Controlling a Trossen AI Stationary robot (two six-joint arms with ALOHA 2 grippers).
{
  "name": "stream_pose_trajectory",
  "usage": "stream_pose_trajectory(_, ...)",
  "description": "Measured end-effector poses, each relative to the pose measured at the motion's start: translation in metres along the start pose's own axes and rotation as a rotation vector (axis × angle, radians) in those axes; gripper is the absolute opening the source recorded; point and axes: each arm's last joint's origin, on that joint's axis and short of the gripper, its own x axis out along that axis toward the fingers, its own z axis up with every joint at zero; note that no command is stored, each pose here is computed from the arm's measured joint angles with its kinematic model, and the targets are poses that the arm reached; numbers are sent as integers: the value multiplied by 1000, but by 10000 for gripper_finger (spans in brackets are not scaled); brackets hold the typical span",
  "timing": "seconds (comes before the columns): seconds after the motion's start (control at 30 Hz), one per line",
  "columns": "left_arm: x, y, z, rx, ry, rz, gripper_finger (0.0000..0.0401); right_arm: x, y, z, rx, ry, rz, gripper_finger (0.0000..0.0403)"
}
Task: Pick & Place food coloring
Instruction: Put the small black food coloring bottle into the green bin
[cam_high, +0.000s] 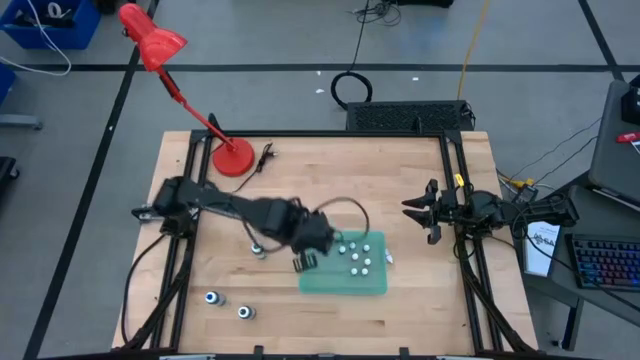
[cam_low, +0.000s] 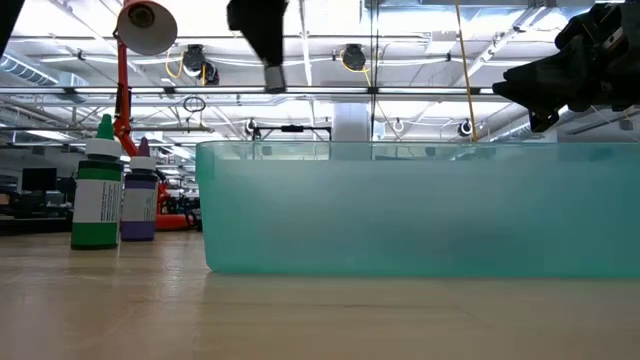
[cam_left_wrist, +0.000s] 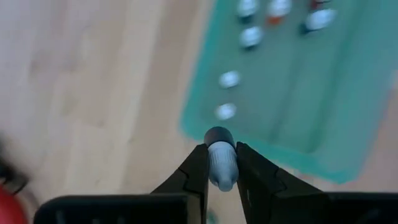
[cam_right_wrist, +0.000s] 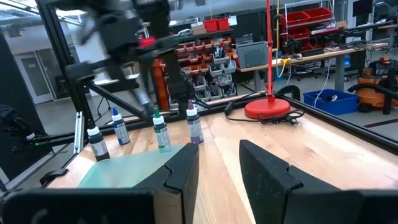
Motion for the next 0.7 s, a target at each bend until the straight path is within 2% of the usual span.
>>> stream_pose_trajectory(0.1, 13, -26, 6, 45, 13, -18, 59, 0, 0, 0, 0, 0, 0, 105)
stream_pose_trajectory(0.27, 62, -47, 10, 137, 145, -46, 59, 0, 0, 0, 0, -1, 0, 105)
stream_pose_trajectory(0.43, 102, -51, 19, 163, 190, -99, 59, 0, 0, 0, 1, -1, 0, 105)
stream_pose_trajectory(0.7, 118, -40, 23, 149, 214, -92, 59, 0, 0, 0, 0, -1, 0, 105)
